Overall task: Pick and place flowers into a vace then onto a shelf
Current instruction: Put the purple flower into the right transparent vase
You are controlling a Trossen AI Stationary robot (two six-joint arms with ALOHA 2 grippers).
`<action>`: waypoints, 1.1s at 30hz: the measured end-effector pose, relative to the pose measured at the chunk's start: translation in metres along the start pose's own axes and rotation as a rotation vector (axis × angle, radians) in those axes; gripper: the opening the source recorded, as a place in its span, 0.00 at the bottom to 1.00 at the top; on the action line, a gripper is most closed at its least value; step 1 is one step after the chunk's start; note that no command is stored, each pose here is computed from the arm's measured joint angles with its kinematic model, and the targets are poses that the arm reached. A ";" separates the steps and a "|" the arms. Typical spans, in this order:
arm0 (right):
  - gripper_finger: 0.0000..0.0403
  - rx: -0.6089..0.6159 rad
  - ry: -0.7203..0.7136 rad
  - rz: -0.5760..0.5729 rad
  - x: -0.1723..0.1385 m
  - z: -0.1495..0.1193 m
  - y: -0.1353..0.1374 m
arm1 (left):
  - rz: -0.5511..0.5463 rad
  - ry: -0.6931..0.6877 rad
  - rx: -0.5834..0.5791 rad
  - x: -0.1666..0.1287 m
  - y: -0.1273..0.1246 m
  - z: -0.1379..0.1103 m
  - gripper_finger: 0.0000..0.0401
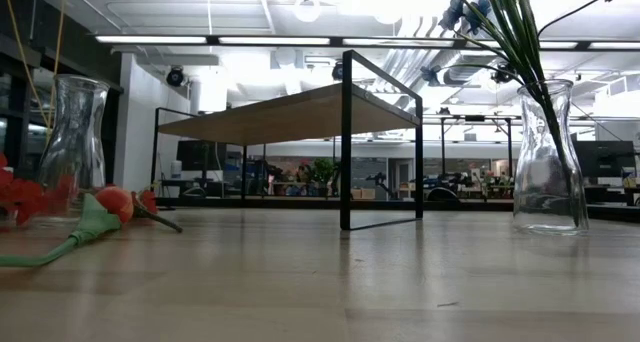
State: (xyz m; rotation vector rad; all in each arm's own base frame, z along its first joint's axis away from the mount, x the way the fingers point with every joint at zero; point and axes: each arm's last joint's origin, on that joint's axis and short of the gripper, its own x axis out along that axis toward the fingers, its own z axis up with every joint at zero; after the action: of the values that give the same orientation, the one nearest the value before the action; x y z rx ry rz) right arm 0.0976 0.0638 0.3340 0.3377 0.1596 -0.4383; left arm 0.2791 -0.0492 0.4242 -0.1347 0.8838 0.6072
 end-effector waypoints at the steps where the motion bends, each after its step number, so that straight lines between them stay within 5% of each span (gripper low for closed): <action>1: 0.00 0.005 0.006 0.002 0.000 -0.001 0.000 | 0.004 0.004 0.001 0.000 0.000 -0.001 0.66; 33: 0.00 -0.152 0.063 -0.079 0.013 -0.027 0.013 | 0.013 0.015 -0.020 0.000 0.001 -0.002 0.66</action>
State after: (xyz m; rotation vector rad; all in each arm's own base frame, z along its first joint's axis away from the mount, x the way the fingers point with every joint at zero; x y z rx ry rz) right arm 0.1124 0.0793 0.3092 0.1966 0.2672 -0.4907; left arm 0.2772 -0.0487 0.4233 -0.1519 0.8943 0.6275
